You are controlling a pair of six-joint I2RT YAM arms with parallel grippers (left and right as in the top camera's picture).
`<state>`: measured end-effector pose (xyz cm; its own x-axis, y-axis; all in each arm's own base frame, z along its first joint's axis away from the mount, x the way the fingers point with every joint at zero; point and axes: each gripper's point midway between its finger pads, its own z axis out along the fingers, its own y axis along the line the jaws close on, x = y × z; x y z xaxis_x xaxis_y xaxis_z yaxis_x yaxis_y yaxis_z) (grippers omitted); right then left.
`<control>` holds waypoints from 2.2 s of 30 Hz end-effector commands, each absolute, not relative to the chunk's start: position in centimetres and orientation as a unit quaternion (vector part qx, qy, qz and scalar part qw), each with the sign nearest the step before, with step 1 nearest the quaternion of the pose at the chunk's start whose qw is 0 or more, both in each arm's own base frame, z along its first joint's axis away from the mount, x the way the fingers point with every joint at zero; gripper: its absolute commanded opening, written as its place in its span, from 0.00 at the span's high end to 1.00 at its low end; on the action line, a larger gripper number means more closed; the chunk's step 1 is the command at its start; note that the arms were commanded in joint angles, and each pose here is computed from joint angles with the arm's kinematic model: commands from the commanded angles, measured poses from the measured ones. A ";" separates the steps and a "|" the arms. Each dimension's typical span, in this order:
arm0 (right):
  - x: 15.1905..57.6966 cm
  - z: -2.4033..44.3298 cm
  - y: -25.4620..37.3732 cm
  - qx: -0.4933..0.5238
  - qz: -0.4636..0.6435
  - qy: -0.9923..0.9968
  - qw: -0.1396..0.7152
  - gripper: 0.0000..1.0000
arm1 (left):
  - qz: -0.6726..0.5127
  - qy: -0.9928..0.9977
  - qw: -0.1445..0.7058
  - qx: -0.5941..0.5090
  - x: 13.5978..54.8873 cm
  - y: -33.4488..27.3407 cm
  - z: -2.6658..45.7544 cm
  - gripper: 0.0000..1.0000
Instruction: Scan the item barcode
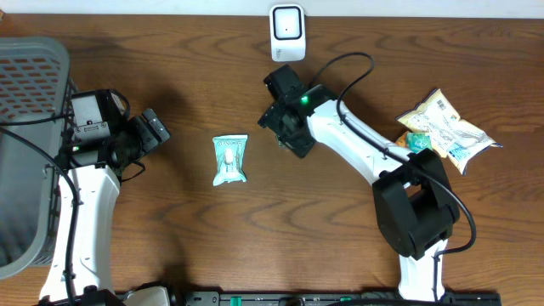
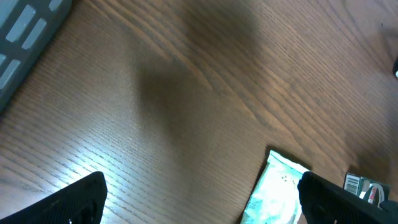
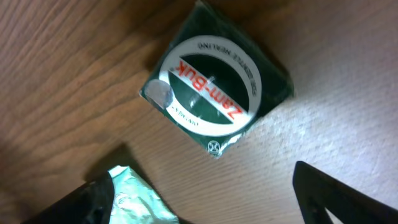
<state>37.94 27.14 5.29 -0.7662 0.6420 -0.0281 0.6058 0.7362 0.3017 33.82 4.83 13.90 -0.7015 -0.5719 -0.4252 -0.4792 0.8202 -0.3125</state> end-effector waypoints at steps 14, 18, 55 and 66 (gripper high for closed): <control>41.1 2.4 25.9 0.485 0.113 0.855 0.143 0.12 | -0.083 0.918 0.261 -0.285 33.8 5.2 14.0 0.02; 41.8 2.5 25.6 0.487 0.113 0.851 0.162 0.12 | -0.083 0.919 0.261 -0.285 33.8 5.1 14.0 0.02; 42.2 0.4 27.1 -0.068 0.152 0.979 0.113 0.29 | -0.083 0.918 0.261 -0.285 33.8 5.2 14.0 0.02; 41.9 3.6 25.9 -0.283 0.127 0.945 0.103 0.24 | -0.083 0.918 0.261 -0.285 33.8 5.2 14.0 0.02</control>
